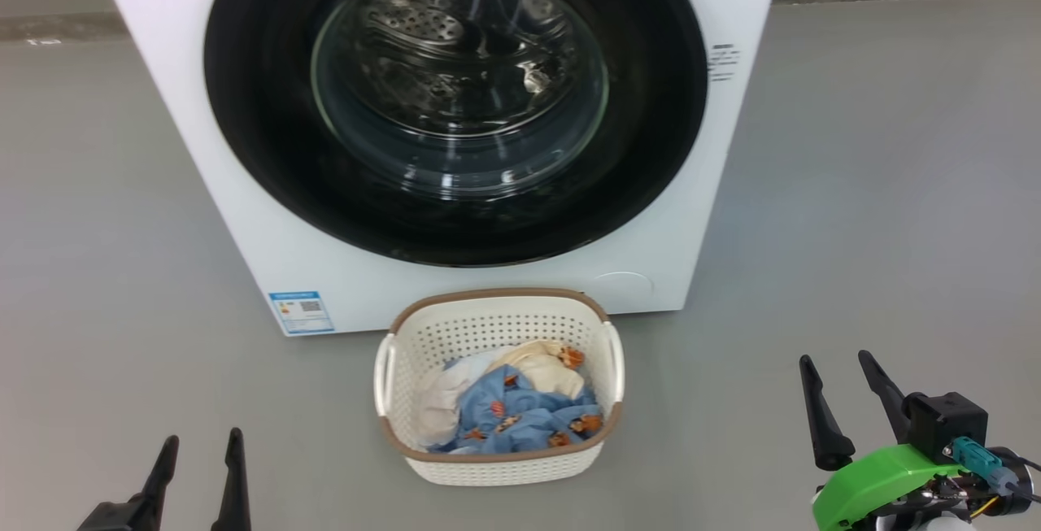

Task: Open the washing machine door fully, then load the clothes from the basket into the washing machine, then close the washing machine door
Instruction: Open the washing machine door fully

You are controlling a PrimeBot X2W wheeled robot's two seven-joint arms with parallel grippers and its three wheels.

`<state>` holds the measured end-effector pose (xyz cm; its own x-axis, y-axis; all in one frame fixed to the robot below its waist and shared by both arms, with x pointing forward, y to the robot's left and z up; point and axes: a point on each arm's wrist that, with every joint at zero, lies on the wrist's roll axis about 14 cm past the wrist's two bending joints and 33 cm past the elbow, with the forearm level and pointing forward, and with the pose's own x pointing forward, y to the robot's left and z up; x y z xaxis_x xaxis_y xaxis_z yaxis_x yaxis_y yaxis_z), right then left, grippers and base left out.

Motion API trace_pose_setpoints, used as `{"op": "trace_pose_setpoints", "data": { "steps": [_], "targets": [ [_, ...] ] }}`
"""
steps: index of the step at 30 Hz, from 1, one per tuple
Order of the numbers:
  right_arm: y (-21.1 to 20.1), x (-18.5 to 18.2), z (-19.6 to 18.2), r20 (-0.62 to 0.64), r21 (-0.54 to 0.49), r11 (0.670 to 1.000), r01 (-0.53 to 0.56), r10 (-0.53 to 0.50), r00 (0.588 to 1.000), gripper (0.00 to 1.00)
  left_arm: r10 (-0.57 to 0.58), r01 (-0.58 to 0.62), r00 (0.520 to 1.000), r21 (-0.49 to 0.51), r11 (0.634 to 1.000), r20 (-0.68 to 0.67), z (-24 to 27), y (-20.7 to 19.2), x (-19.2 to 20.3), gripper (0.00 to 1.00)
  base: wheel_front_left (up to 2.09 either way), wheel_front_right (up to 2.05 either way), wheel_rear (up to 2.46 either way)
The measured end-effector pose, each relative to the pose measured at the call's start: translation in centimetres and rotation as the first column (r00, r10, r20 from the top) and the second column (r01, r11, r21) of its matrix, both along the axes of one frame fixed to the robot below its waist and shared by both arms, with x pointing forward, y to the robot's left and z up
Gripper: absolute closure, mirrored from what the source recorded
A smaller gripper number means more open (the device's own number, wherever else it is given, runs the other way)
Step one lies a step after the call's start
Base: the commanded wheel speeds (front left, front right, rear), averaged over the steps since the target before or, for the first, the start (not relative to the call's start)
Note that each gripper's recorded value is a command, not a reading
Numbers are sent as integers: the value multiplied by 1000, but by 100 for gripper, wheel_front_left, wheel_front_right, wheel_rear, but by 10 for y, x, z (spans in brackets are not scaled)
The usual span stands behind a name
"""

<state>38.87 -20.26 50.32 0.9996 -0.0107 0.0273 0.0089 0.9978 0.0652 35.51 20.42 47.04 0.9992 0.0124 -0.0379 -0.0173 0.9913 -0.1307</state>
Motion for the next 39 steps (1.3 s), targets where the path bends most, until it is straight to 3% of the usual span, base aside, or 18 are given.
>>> {"op": "trace_pose_setpoints", "data": {
  "steps": [18, 39],
  "targets": [
    [-7, 1, -2, 2, 1, 1000, 19, -19, 1000, 0, 10, -10, 1000, -10, 1000, -2, -1, 1, 1, 0, 106, 106, -212],
    [-8, -1, -2, 7, 2, 1000, 25, -25, 1000, 0, -6, 6, 999, -8, 1000, 35, 10, -4, 5, 0, 9, 9, -18]
  ]
}}
